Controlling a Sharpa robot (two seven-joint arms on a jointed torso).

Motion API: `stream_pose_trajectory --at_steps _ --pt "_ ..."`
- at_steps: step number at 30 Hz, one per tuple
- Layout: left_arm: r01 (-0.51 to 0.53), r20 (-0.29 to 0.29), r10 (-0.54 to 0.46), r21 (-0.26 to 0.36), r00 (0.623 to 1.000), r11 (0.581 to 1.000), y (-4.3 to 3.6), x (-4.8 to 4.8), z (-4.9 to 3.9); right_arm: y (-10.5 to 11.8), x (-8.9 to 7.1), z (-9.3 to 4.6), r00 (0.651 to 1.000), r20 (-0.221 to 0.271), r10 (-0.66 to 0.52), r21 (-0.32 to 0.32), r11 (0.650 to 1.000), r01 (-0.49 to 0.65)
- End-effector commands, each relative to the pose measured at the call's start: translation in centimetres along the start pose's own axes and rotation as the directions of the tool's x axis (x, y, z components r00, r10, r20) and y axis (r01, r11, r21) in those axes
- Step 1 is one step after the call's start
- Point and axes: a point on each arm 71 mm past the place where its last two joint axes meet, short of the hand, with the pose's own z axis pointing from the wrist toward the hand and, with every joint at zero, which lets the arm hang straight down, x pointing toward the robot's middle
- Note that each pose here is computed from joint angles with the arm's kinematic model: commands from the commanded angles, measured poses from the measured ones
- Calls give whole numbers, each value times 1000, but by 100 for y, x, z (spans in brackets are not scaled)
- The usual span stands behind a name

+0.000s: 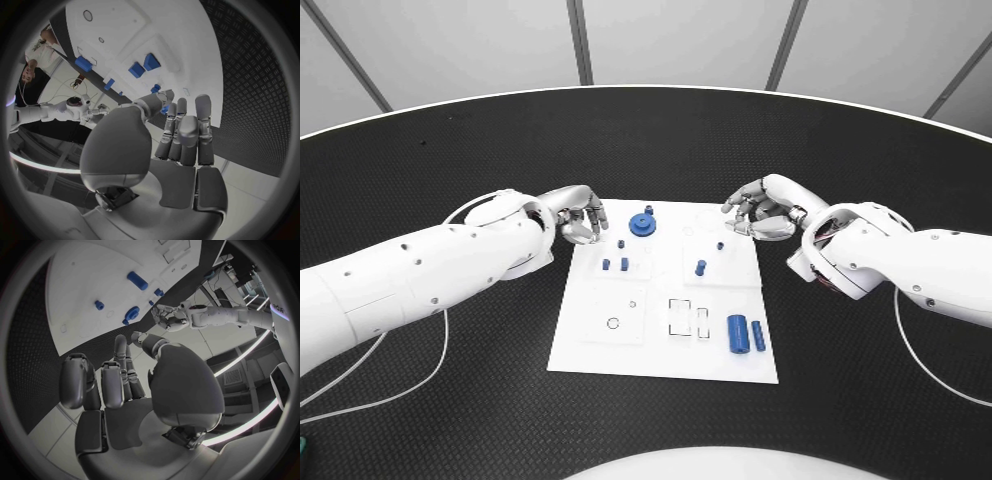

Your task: Assemble the parts on the task board

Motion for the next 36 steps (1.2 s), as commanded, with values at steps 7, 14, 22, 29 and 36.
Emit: stream_pose_trajectory --at_steps 7,14,22,29,36 --pt "613 82 -608 -65 789 787 459 -132 -298 -64 38 2 920 -100 -379 -48 925 376" --pt "857 61 -854 -25 516 515 538 -146 -494 -52 99 62 837 -110 -536 -68 844 532" --pt "953 21 -954 35 299 300 451 -151 -631 41 210 158 801 -100 -590 -100 807 582" --pt "971 7 -972 45 236 236 423 -149 -699 84 319 206 793 -119 -598 -120 801 586" --pt "974 3 -975 46 223 223 410 -146 -722 109 388 242 786 -141 -602 -131 798 588"
